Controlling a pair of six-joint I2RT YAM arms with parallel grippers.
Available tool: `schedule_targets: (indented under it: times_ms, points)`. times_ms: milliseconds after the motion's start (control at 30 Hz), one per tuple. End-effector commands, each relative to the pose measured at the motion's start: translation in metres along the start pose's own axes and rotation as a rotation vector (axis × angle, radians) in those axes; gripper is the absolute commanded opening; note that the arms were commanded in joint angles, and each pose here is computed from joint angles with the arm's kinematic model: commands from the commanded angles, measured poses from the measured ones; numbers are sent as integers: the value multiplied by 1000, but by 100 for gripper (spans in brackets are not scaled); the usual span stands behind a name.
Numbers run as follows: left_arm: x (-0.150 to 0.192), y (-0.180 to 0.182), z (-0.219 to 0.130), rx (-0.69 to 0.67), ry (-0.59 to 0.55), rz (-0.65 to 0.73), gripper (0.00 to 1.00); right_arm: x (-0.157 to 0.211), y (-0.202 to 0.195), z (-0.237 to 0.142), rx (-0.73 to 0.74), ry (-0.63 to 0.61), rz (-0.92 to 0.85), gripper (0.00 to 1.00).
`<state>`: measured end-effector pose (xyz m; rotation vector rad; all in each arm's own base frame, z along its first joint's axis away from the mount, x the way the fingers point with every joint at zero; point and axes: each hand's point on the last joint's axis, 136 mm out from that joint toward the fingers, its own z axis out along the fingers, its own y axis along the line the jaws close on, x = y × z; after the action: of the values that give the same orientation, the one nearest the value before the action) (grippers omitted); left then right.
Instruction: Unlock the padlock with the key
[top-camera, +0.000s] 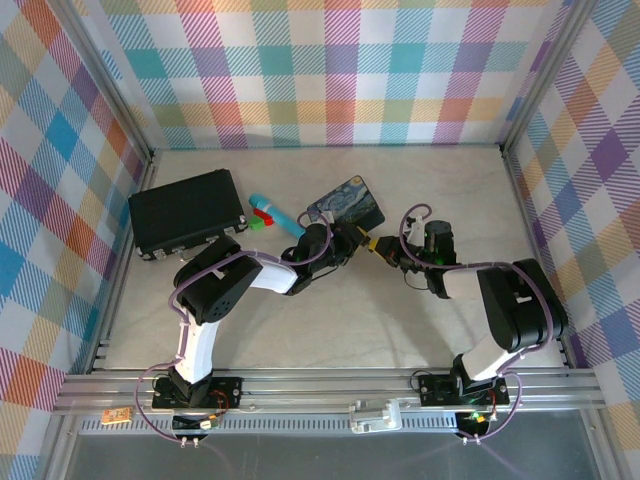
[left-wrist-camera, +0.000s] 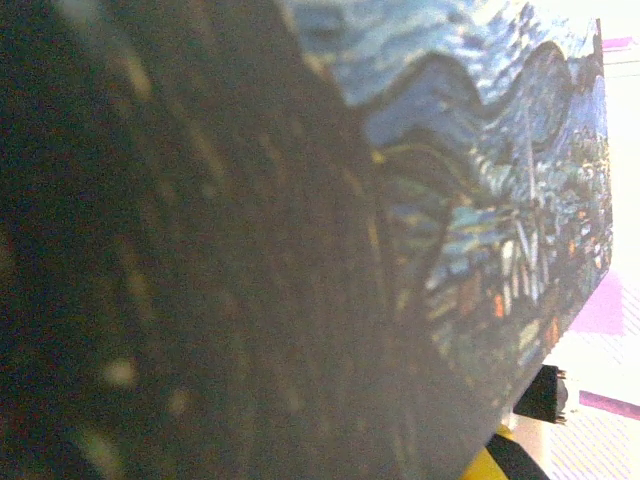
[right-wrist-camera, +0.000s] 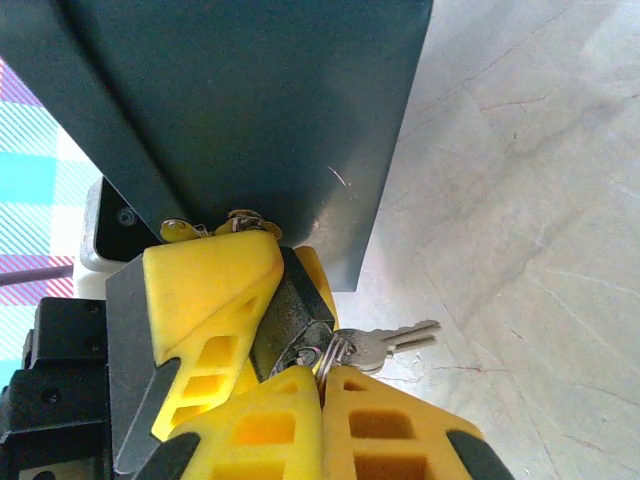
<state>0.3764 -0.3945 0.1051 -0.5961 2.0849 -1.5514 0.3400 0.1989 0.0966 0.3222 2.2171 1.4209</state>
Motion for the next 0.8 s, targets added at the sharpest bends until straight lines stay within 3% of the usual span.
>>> schedule_targets:
  times_ms: [0, 133, 367, 567, 767]
  points:
    - [23, -28, 2, 84, 69, -11, 0, -9, 18, 5, -76, -17, -5, 0]
    - [36, -26, 7, 90, 114, -19, 0, -12, 31, 5, -143, -22, 37, 0]
    - [47, -21, 8, 87, 144, -30, 0, -13, 27, 9, -125, -5, 46, 0]
    - [37, -20, 15, 105, 131, -36, 0, -7, 18, 8, -124, -9, 92, 15]
    - [27, -20, 14, 109, 113, -36, 0, -5, 19, 2, -122, -25, 79, 19]
